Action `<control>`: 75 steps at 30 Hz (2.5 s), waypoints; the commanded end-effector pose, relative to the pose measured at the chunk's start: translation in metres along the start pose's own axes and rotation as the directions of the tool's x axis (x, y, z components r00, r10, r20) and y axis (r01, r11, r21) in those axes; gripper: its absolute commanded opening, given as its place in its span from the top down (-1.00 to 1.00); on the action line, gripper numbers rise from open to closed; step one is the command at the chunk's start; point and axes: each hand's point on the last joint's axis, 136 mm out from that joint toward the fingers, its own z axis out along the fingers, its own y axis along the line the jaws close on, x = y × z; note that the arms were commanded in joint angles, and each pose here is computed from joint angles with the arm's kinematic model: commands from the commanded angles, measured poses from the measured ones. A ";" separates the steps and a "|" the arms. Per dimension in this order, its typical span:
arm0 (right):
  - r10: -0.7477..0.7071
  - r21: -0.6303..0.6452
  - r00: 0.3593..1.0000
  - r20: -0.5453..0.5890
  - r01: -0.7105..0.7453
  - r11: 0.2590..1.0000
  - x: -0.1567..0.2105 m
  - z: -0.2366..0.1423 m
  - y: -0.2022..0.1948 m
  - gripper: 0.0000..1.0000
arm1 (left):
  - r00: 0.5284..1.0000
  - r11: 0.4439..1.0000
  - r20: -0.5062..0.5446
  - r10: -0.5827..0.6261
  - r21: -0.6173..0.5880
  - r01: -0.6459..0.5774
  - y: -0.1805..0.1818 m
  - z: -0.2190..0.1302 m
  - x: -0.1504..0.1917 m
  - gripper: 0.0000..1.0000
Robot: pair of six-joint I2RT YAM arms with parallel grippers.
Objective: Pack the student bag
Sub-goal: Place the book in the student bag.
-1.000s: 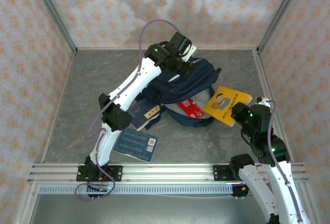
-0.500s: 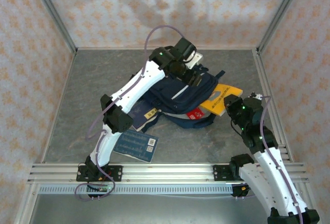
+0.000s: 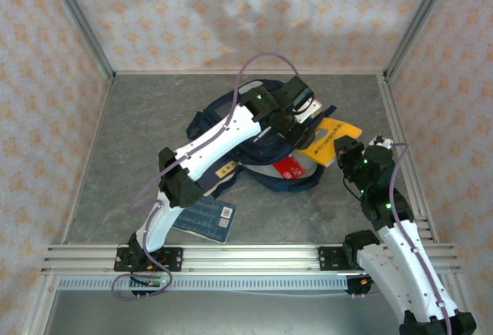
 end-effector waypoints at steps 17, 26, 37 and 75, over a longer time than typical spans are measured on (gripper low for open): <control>0.016 -0.184 1.000 0.020 -0.013 0.983 -0.006 -0.012 0.039 1.00 | 1.000 0.993 0.012 0.021 -0.114 -0.020 0.023 0.013 -0.009 1.00; 0.042 -0.110 0.999 0.001 -0.041 0.993 0.009 0.000 -0.009 1.00 | 0.965 0.959 0.263 -0.001 -0.272 0.075 0.064 -0.100 -0.047 1.00; 0.146 -0.260 0.989 -0.026 -0.148 0.954 0.008 0.011 0.016 1.00 | 0.949 0.939 0.315 0.024 -0.333 0.086 0.079 -0.129 -0.056 1.00; 0.298 -0.264 0.952 -0.074 -0.307 0.914 0.040 0.095 0.057 1.00 | 0.925 0.967 0.378 -0.046 -0.217 0.137 0.076 -0.130 -0.072 1.00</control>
